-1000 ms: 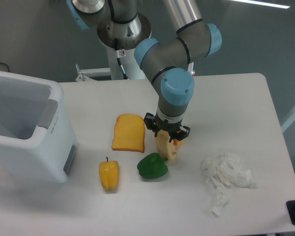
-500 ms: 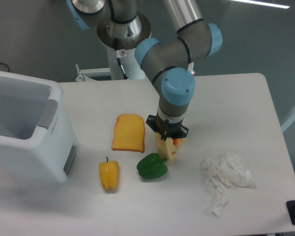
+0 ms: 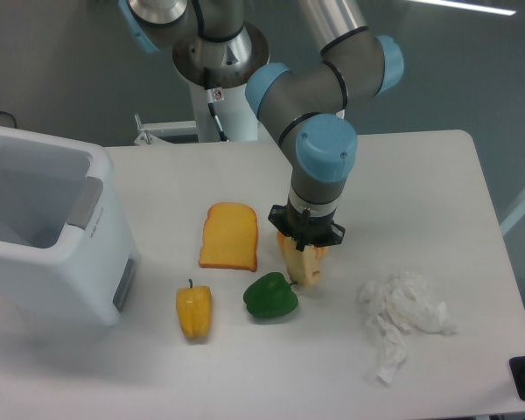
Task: Pick up the square bread
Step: 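Lift the gripped pale bread piece up off the table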
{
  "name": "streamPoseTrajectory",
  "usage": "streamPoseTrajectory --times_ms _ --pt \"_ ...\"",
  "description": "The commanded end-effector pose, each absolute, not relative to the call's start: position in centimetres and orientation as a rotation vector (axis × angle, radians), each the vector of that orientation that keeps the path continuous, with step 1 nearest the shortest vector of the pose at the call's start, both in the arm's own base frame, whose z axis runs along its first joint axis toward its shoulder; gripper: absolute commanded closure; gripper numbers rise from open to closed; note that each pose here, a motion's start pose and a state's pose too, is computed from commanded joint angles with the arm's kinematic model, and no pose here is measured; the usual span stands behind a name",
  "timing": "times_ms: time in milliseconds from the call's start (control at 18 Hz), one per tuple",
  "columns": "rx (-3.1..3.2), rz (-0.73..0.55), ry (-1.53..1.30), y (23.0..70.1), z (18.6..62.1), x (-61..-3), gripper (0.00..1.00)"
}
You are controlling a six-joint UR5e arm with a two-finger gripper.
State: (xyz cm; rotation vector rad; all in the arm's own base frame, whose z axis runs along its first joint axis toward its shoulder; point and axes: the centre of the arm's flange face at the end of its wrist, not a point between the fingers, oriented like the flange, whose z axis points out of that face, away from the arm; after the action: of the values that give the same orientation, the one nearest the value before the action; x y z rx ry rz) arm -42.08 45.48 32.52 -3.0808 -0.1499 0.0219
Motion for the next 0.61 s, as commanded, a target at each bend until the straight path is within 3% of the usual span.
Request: streamPoseTrajectory --times_ms 278,611 --pt "-3.014 0.1 -0.124 47.1 36.2 -44.3 1.0" --pt "-2.958 0.195 0.132 47.5 39.8 -46.8 1.0"
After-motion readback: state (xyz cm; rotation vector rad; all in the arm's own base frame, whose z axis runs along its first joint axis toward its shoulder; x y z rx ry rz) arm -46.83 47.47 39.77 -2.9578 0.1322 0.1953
